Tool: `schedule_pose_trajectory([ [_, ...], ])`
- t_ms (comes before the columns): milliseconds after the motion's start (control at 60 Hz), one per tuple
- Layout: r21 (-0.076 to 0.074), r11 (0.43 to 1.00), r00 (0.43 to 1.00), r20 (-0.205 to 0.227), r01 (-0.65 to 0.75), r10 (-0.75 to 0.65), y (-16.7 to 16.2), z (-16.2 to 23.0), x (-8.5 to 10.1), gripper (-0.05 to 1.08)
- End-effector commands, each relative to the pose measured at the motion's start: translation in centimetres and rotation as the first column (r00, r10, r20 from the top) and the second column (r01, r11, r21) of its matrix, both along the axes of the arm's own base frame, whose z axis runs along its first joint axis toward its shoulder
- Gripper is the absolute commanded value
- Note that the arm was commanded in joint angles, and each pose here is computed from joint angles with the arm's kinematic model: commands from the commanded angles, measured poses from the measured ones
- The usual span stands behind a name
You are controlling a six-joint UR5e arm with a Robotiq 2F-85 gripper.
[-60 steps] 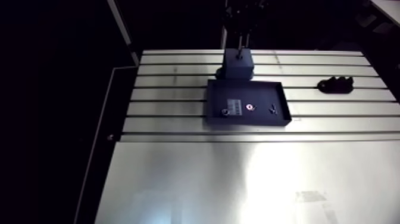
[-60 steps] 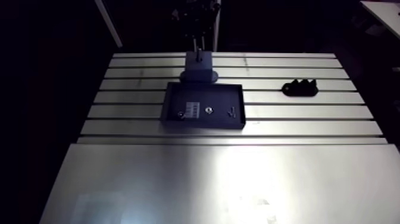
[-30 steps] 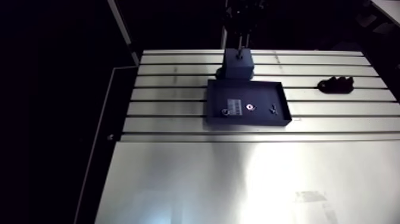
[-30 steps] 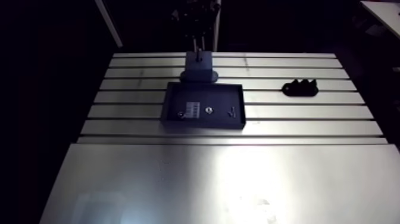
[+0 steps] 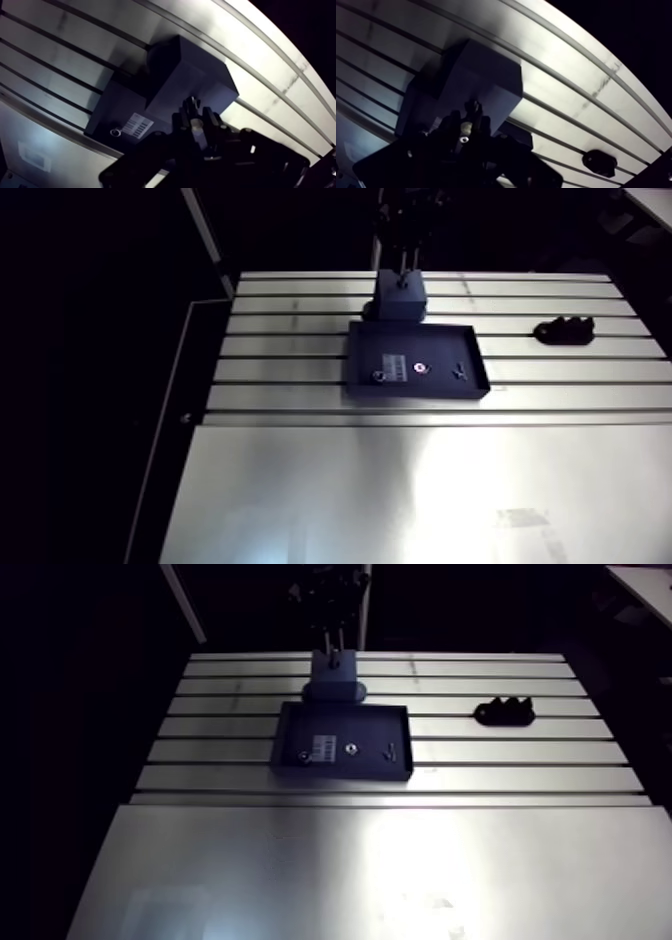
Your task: Pick up the M10 bolt and insert it into the hex recess until seated.
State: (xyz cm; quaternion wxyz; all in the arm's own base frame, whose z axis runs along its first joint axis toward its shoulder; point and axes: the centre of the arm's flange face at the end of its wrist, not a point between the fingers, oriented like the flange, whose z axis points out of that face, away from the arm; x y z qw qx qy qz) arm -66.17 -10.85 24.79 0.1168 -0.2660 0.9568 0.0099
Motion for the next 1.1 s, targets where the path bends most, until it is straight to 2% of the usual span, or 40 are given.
schedule_pose_trajectory([
  [17,0.001,1.0,1.0,-0.003,0.004,-0.004,0.0,-0.18,0.06,0.63],
  [67,0.001,1.0,1.0,-0.011,0.004,-0.004,0.0,-0.22,0.01,0.59],
  [100,0.005,1.0,1.0,-0.027,0.005,-0.005,0.03,-0.28,-0.03,0.43],
  [117,0.005,1.0,1.0,-0.027,0.005,-0.005,0.03,-0.28,-0.03,0.43],
  [133,0.006,1.0,1.0,-0.029,0.007,-0.007,0.13,-0.37,-0.01,0.35],
  [217,0.008,1.0,0.999,-0.031,0.007,-0.007,0.16,-0.45,0.07,0.31],
  [267,0.008,1.0,1.0,-0.03,0.009,-0.009,0.16,-0.56,0.14,0.22],
  [350,0.008,1.0,1.0,-0.03,0.009,-0.009,0.16,-0.62,0.17,0.16],
  [850,0.005,1.0,0.999,-0.031,0.01,-0.01,0.13,-0.57,0.13,0.13],
  [1017,-0.004,1.0,0.999,-0.036,0.014,-0.015,0.02,-0.09,0.27,0.13],
  [1100,-0.001,0.999,0.999,-0.039,0.032,-0.032,-0.07,0.1,0.41,0.12],
])
